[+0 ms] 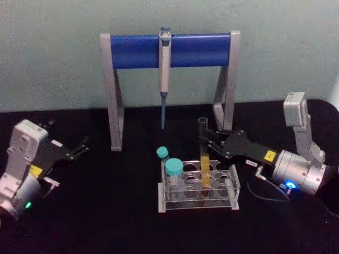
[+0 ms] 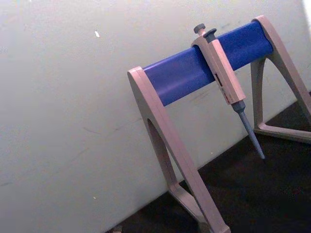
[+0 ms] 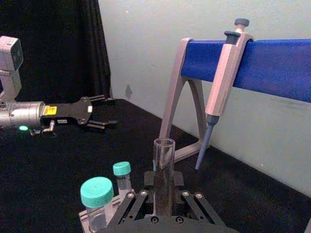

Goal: Pick up the test tube from the test tube rack, shake it, then place it back into the test tube rack.

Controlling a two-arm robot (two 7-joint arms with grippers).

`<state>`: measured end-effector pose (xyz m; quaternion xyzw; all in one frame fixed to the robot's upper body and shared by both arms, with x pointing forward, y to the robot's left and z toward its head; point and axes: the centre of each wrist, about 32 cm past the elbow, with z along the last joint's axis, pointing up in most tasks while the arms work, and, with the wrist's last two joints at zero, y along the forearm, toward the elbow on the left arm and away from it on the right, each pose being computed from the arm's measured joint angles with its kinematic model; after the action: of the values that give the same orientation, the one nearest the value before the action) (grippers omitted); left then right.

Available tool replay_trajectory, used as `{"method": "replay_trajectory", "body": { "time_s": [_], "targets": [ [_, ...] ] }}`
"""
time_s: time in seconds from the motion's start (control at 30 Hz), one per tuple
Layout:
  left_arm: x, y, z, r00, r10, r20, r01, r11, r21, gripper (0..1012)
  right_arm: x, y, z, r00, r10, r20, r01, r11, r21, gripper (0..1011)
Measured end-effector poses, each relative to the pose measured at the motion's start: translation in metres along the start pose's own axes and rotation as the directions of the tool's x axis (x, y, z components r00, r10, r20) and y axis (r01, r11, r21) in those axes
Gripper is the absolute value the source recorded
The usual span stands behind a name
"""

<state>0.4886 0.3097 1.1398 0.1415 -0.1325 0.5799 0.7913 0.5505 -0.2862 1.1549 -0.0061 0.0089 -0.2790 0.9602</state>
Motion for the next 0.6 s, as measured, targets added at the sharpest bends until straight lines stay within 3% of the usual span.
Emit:
{"method": "replay_trajectory", "body": {
  "time_s": [0.13,0.17,0.6],
  "targets": [
    [0.0000,0.0000,0.0000,1.0000,0.000,0.000,0.000,1.0000,0.000,1001,0.0000,0.0000,0.0000,1.000,0.000,0.000,0.000,1.000,0.000,311],
    [0.0000,0.0000,0.0000,1.0000,0.000,0.000,0.000,1.0000,0.000,1001,0.0000,0.0000,-0.0001,1.000,0.000,0.000,0.000,1.000,0.000,381],
    [0.0000,0.0000,0.0000,1.0000,0.000,0.000,0.000,1.0000,0.000,1001,0.0000,0.0000,-0.0001,1.000,0.000,-0.001,0.000,1.000,0.001,760]
  ]
}}
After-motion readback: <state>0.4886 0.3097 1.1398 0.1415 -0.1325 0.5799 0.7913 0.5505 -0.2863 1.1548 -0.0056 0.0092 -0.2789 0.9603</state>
